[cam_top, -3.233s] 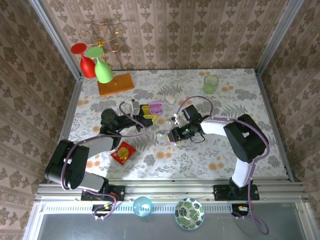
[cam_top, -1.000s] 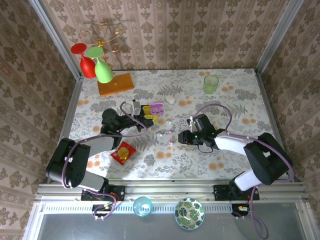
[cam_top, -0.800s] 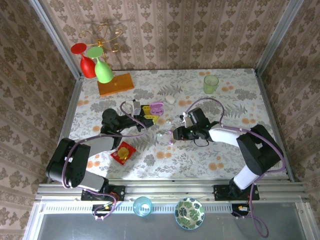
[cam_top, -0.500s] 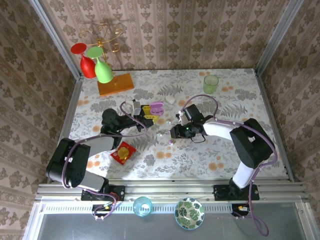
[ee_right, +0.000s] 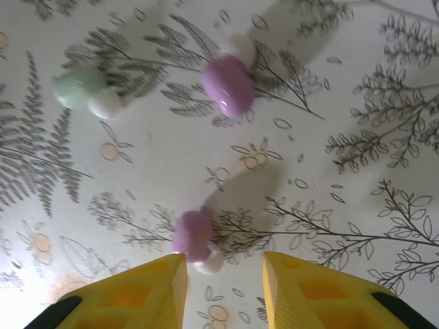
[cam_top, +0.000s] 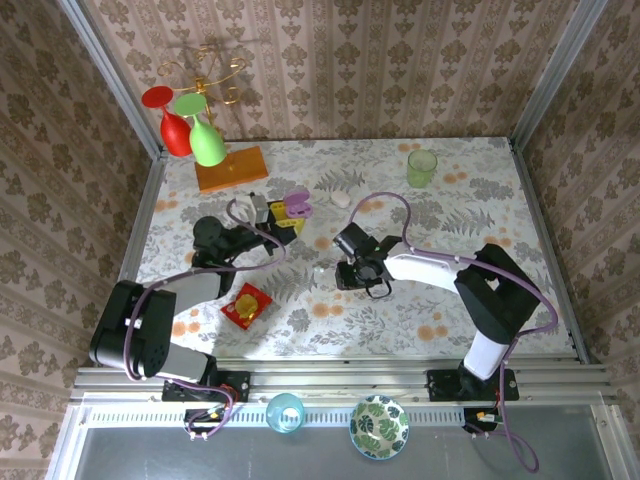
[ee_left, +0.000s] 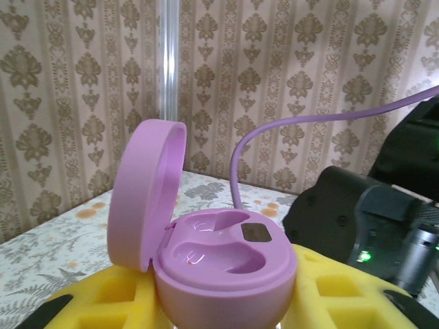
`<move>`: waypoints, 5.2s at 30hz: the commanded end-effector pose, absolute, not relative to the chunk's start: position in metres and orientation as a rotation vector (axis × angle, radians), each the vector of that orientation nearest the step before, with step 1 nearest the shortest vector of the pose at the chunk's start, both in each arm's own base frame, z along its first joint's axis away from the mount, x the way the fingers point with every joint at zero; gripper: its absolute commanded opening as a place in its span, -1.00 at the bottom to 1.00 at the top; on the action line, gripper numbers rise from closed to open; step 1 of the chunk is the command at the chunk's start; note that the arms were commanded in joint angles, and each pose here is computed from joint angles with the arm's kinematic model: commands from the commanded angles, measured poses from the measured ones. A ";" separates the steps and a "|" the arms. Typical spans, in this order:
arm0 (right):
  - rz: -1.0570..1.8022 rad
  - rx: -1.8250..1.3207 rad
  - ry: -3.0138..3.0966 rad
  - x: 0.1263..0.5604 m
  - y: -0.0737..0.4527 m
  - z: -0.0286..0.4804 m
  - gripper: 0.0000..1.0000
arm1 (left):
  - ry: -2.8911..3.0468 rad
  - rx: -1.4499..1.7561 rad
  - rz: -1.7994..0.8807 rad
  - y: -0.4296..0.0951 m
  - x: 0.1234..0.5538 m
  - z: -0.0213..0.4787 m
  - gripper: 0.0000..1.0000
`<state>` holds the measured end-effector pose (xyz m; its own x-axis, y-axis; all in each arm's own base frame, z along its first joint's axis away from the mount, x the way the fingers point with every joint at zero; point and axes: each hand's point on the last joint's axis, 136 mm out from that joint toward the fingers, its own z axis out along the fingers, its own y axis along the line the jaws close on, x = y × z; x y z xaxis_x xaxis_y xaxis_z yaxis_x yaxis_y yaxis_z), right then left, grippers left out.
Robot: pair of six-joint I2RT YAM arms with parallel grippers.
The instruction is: Insert wireless bluetooth earbuds into charging case
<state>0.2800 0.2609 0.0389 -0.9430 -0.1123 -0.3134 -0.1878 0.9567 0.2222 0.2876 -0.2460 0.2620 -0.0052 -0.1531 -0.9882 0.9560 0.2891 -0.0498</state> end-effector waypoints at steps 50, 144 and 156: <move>-0.428 -0.604 2.708 0.280 0.282 0.028 -0.44 | 1.250 0.697 -0.843 -0.200 0.311 0.273 -0.61; 1.014 -0.561 2.139 0.288 0.312 0.278 -0.56 | 1.215 1.003 -1.178 -0.262 0.262 0.251 -0.65; 1.054 -0.617 2.081 0.290 0.322 0.298 -0.58 | 1.183 1.069 -1.231 -0.268 0.248 0.253 -0.67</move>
<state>0.2887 0.3166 0.2847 -0.6587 -0.0981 -0.7460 -0.6431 0.5881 0.4905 0.2530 -0.2647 0.2389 -0.0716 -0.0894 -0.9934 0.9906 0.1104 -0.0814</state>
